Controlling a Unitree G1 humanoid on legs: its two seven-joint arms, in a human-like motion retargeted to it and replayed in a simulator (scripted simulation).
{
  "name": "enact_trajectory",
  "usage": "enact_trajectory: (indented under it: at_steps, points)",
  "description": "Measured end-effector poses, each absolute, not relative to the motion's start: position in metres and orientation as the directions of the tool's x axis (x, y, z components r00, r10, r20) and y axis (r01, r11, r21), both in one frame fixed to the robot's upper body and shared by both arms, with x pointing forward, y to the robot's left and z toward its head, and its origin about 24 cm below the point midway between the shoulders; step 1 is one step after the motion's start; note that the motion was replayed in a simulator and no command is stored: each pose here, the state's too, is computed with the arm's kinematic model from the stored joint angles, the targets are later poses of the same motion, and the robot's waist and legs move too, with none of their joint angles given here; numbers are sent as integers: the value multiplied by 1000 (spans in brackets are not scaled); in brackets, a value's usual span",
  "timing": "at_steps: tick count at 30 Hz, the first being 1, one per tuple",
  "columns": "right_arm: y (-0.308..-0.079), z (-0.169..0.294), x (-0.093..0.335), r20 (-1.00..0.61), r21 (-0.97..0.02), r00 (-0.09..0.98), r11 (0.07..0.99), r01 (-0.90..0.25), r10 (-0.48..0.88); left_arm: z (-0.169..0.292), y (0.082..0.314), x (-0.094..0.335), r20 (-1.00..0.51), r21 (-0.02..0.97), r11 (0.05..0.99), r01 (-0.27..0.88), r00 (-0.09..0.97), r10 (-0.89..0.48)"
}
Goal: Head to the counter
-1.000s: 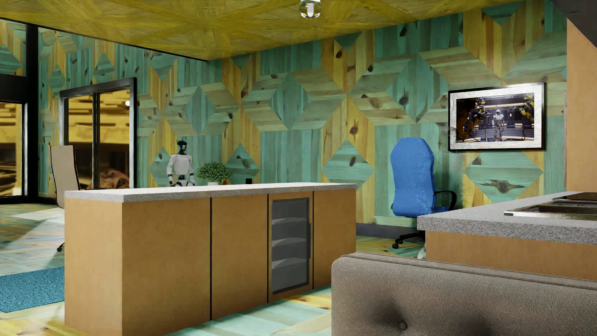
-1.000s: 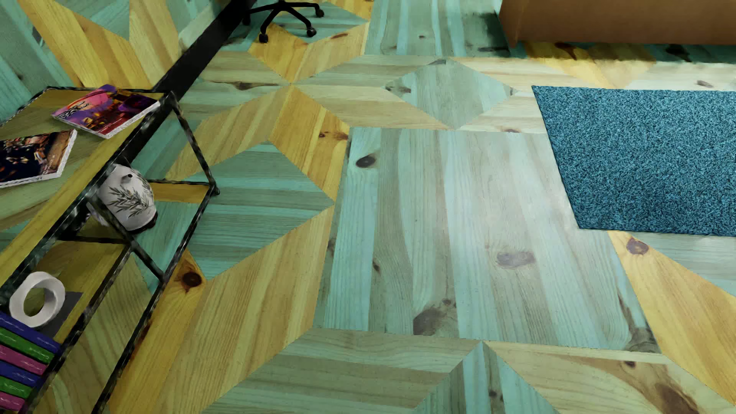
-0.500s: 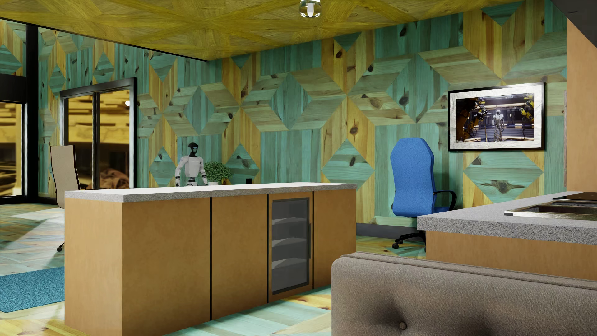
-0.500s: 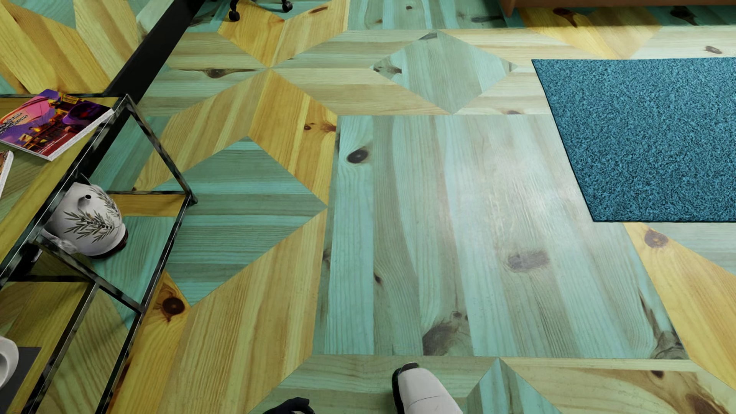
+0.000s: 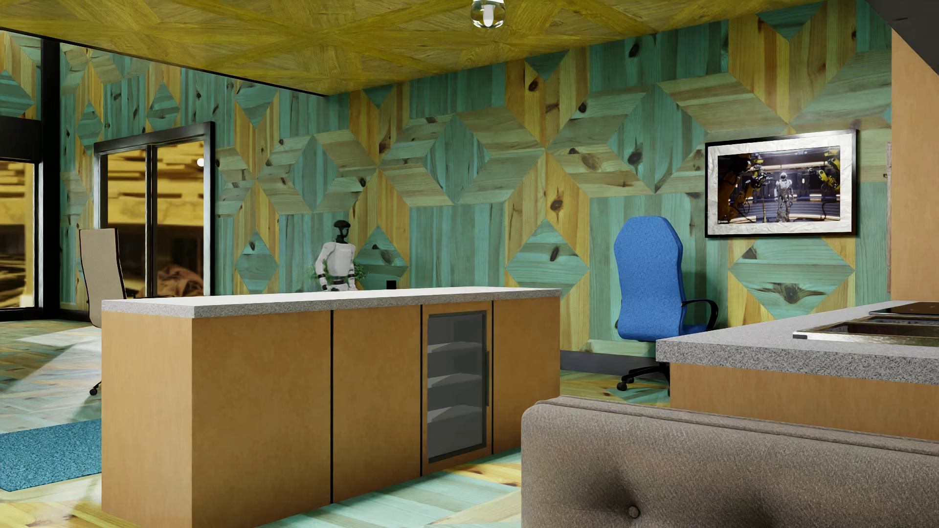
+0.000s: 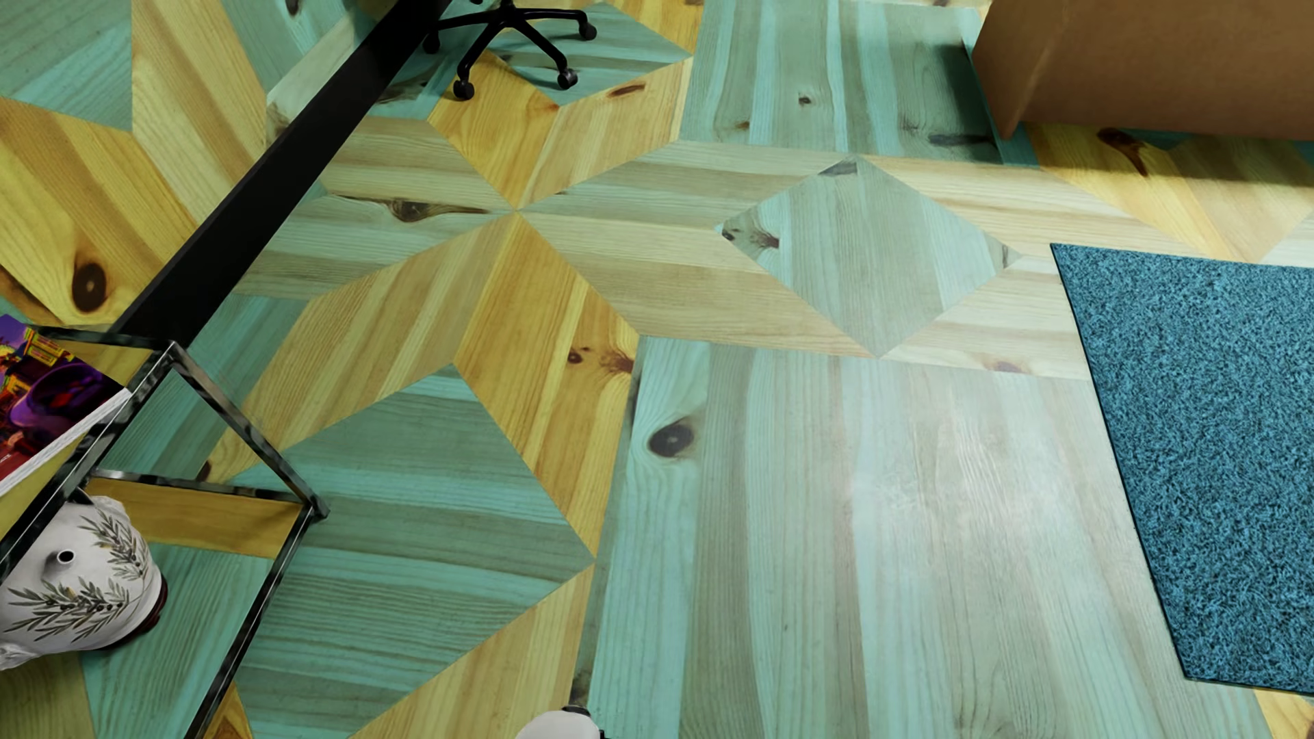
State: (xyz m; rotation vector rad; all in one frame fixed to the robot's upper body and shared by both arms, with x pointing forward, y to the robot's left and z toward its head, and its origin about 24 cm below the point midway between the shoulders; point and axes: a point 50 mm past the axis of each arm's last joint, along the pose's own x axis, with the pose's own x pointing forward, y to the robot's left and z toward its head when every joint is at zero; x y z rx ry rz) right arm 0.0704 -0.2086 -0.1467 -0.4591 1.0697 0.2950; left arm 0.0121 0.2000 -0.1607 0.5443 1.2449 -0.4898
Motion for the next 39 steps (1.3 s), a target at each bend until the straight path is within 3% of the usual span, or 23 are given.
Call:
enact_trajectory:
  at_steps: [4,9,12,17,20,24,30,34,36,39]
  points:
    - [-213,-134,106,-834,-269,551,862,-429,14,-160,202,6,-969,115,784,610,242,-46]
    - [-216,-152,55,-917,-212,399,880,-424,-28,-164,202,3,-977,110,785,610,212,-28]
    - [-217,-156,30,-943,-187,332,880,-437,-35,-161,206,35,-954,163,796,583,299,-23]
    - [-226,-156,7,-959,-183,275,891,-416,-69,-132,207,113,-833,288,791,540,549,-71]
    - [-227,-158,-8,-971,-171,226,891,-421,-79,-121,210,136,-787,321,808,493,614,-62]
    - [-230,-162,-27,-984,-156,144,896,-417,-104,-147,210,83,-885,237,850,470,465,-10]
    - [-219,-149,45,-913,-209,406,899,-386,-37,-163,199,13,-966,122,825,551,257,-28]
    - [-227,-130,100,-824,-284,565,897,-340,-46,-162,200,-11,-980,89,817,570,196,-31]
    - [-233,-132,99,-827,-288,558,908,-305,-75,-162,202,-22,-985,78,812,579,169,-26]
    - [-231,-148,55,-905,-243,417,907,-343,-85,-163,214,-24,-989,102,819,564,148,21]
